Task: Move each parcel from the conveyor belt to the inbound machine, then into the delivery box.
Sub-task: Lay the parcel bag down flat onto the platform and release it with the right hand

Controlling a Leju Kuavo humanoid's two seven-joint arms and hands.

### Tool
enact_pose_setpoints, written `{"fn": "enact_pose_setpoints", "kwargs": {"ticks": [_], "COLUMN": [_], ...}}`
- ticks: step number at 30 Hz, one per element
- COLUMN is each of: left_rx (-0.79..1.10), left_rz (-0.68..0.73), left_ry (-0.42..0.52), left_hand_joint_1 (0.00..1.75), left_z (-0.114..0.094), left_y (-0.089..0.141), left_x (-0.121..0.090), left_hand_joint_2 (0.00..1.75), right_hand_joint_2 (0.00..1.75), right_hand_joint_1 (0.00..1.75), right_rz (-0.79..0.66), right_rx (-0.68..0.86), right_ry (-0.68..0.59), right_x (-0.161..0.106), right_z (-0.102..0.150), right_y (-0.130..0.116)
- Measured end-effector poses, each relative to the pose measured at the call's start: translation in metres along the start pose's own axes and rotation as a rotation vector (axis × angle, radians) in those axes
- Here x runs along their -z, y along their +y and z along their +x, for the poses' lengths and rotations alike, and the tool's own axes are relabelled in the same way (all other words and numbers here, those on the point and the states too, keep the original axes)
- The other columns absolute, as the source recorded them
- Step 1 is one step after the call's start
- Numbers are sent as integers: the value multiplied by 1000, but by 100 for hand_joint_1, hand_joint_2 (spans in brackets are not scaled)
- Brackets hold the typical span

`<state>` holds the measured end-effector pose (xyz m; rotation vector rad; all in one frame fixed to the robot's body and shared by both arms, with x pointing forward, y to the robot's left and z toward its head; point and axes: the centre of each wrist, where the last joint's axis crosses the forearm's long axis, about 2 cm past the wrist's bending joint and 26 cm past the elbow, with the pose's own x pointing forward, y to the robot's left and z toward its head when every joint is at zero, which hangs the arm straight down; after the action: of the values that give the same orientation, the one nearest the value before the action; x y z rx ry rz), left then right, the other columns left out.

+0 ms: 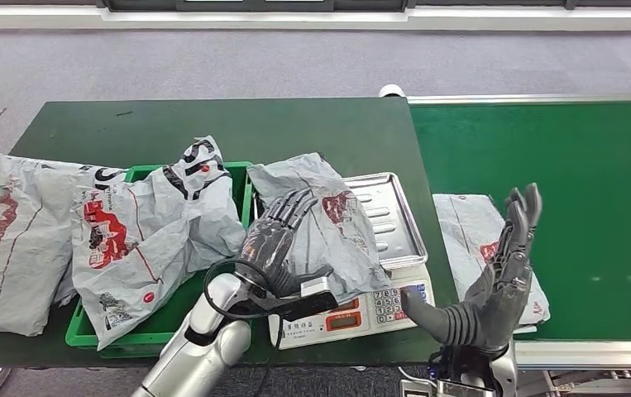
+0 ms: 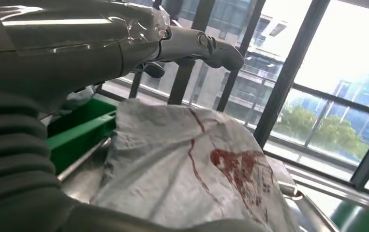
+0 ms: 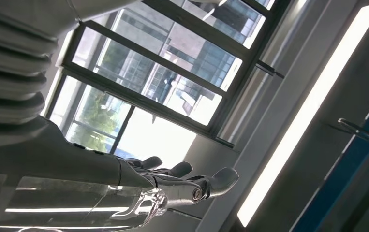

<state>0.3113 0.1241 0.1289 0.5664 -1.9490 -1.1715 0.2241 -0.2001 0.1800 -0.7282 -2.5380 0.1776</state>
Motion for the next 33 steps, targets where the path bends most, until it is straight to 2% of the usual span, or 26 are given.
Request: {"fn": "enact_pose_setpoints", "kwargs": {"ticks": [6,13,24,25,28,29,33], "left_rx": [28,14,21,23,27,28,26], "left_rz": [-301,-386,-519,-522,-530,-531,-471], "left_ry": [-27,-45,-83,-84,-87,-91,-101], "left_hand_joint_1": [0,0,0,16,147,175,175], "left_z": [6,8,8,8,8,8,9], "left_y": [-29,-38,-46,-46,-47,-47,-46], "left_x": [22,37,38,38,38,38,38], "left_hand_joint_2": [175,175,175,175,175,175,175], "right_hand_joint_2": [175,175,175,175,175,175,175], "right_hand_joint_1": [0,0,0,0,0,0,0], "right_rz": [-23,-21,-13,-13,-12,-12,-16], "right_rx": [7,4,8,8,8,8,3], "right_ry": [-11,-11,-9,-9,-9,-9,-8], "right_x": [9,10,10,10,10,10,9], "right_z": [-2,-1,-3,-3,-4,-4,-3], "right_y": [0,0,-2,-2,-2,-2,-3]}}
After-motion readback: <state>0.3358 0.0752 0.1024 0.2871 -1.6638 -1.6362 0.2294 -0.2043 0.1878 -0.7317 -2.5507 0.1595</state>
